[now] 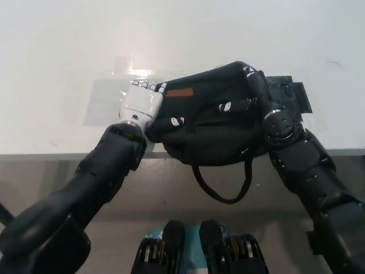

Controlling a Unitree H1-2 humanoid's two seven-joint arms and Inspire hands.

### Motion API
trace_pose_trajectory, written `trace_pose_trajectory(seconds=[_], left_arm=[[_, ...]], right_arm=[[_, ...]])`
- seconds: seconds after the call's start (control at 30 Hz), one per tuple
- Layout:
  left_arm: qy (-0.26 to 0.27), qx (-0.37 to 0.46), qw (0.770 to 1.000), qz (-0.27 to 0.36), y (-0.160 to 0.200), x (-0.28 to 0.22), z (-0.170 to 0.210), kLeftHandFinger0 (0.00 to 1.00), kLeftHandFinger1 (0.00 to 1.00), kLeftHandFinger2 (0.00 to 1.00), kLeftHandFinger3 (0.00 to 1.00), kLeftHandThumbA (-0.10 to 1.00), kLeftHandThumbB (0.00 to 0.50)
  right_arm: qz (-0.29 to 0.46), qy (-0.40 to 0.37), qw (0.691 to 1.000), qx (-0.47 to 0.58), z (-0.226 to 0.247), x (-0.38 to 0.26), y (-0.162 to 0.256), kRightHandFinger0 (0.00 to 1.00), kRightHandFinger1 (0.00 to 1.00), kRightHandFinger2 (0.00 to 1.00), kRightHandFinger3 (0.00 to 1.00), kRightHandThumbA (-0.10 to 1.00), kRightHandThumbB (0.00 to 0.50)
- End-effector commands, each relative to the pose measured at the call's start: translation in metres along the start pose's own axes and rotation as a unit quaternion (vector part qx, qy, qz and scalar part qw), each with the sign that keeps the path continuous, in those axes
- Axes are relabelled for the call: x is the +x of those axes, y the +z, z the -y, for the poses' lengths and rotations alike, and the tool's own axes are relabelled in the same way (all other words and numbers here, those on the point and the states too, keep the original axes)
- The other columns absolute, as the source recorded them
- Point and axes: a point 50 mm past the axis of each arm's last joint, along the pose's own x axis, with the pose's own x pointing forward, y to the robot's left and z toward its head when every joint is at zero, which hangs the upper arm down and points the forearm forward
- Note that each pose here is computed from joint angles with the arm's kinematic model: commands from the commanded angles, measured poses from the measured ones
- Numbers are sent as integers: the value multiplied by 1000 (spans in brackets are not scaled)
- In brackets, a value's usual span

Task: A soft travel bag is kept infront of the robot in the middle of the desk and the robot uses both its hands to press it to reduce its size

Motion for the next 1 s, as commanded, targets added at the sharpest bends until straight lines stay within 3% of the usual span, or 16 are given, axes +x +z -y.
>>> trace_pose_trajectory(seconds=[0.0, 0.1, 0.2, 0.33, 0.47, 0.63, 0.7, 0.9, 0.97], left_arm=[[-93, 0, 994, 56, 35, -44, 83, 1000, 1000, 1000, 1000, 1000, 87], [-96, -5, 994, 56, 39, -47, 87, 1000, 1000, 1000, 1000, 1000, 89], [-94, -21, 994, 50, 37, -51, 93, 1000, 1000, 1000, 1000, 1000, 95], [-90, -66, 993, 29, 28, -51, 93, 1000, 1000, 1000, 1000, 1000, 98], [-97, -107, 989, 8, 19, -58, 102, 1000, 1000, 1000, 1000, 1000, 105], [-75, -141, 987, -7, 10, -55, 93, 1000, 1000, 1000, 1000, 1000, 96], [-46, -147, 988, -11, -3, -46, 75, 1000, 1000, 1000, 1000, 1000, 88], [36, -171, 985, -11, -33, -21, 6, 1000, 1000, 1000, 1000, 1000, 87], [77, -181, 980, -11, -44, -13, -25, 1000, 1000, 1000, 1000, 1000, 66]], right_arm=[[-24, 29, 999, 11, -37, -11, -24, 1000, 1000, 1000, 1000, 1000, 226], [-33, 25, 999, 18, -43, -15, -35, 1000, 1000, 1000, 1000, 1000, 242], [-31, 14, 999, 41, -53, -22, -46, 1000, 1000, 1000, 1000, 1000, 211], [-13, -29, 998, 54, -73, -38, -66, 1000, 1000, 1000, 1000, 1000, 131], [-22, -19, 999, 30, -95, -52, -84, 1000, 1000, 1000, 1000, 1000, 118], [-10, -16, 999, 26, -100, -51, -76, 1000, 1000, 1000, 1000, 1000, 140], [12, -19, 999, 33, -97, -43, -58, 1000, 1000, 1000, 1000, 1000, 184], [66, -46, 995, 56, -74, -23, -11, 1000, 1000, 1000, 1000, 1000, 185], [83, -58, 992, 70, -63, -16, 9, 1000, 1000, 1000, 1000, 1000, 191]])
